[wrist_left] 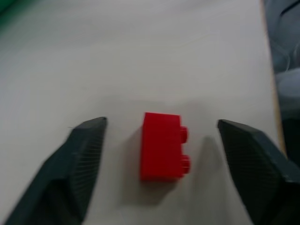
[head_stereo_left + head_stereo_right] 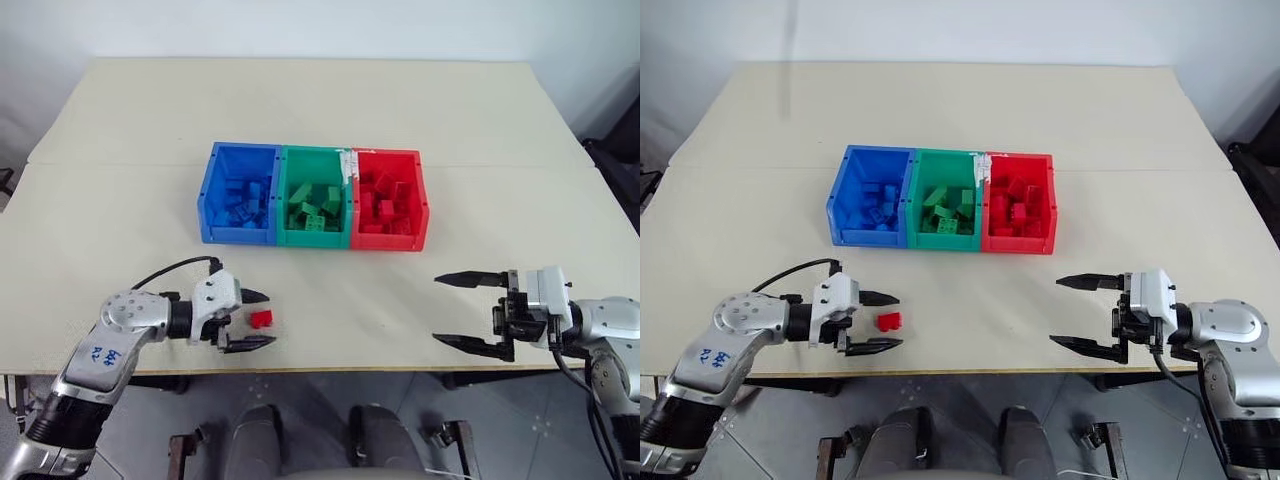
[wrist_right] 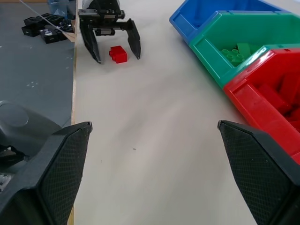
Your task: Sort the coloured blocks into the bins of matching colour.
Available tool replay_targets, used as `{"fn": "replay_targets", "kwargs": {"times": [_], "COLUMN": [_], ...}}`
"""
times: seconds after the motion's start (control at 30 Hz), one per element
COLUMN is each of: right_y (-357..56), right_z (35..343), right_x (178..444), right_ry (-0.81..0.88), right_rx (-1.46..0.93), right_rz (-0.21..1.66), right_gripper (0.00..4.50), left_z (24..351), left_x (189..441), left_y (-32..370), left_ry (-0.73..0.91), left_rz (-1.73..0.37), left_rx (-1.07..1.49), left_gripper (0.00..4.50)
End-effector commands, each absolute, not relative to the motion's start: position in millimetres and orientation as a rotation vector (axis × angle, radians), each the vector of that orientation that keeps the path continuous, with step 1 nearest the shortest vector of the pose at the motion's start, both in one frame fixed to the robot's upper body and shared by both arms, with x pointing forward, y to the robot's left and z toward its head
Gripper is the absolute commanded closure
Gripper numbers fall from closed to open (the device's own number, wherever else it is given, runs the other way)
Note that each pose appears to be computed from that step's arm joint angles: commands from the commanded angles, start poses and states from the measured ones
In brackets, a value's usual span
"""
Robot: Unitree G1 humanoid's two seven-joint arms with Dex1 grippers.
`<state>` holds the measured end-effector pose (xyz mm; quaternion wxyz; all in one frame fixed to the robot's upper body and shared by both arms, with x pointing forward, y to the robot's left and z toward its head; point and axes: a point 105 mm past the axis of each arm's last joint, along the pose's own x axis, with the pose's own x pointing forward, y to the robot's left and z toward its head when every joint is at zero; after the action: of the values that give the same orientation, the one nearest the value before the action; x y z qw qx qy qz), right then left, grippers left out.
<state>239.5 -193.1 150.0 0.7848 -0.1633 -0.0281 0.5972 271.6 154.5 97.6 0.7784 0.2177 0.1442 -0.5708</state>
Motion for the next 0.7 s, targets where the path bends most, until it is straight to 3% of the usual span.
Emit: {"fn": "replay_targets", "kwargs": {"times": [0.03,0.2,0.23,0.43,0.7], "right_y": [-194.3,-196.4,-197.1,-207.0,-228.9], "right_z": [160.8,162.2,162.6,173.0,181.6], "right_x": [233.9,232.3,232.5,238.6,242.4], "right_ry": [-0.088,-0.098,-0.101,-0.193,-0.312], "right_rx": [-0.373,-0.368,-0.368,-0.299,-0.237], "right_rz": [1.265,1.208,1.192,0.988,0.638], "right_gripper": [0.00,0.00,0.00,0.00,0.00], "left_z": [89.3,95.9,100.4,148.0,195.7], "left_x": [275.5,275.5,275.9,287.6,346.1], "left_y": [157.3,148.6,144.5,102.2,19.8], "left_ry": [0.354,0.314,0.287,0.095,-0.088], "left_rz": [-1.217,-1.255,-1.265,-1.324,-1.275], "left_rx": [0.486,0.478,0.463,0.303,0.255], "left_gripper": [1.84,3.44,3.56,3.56,3.56]}}
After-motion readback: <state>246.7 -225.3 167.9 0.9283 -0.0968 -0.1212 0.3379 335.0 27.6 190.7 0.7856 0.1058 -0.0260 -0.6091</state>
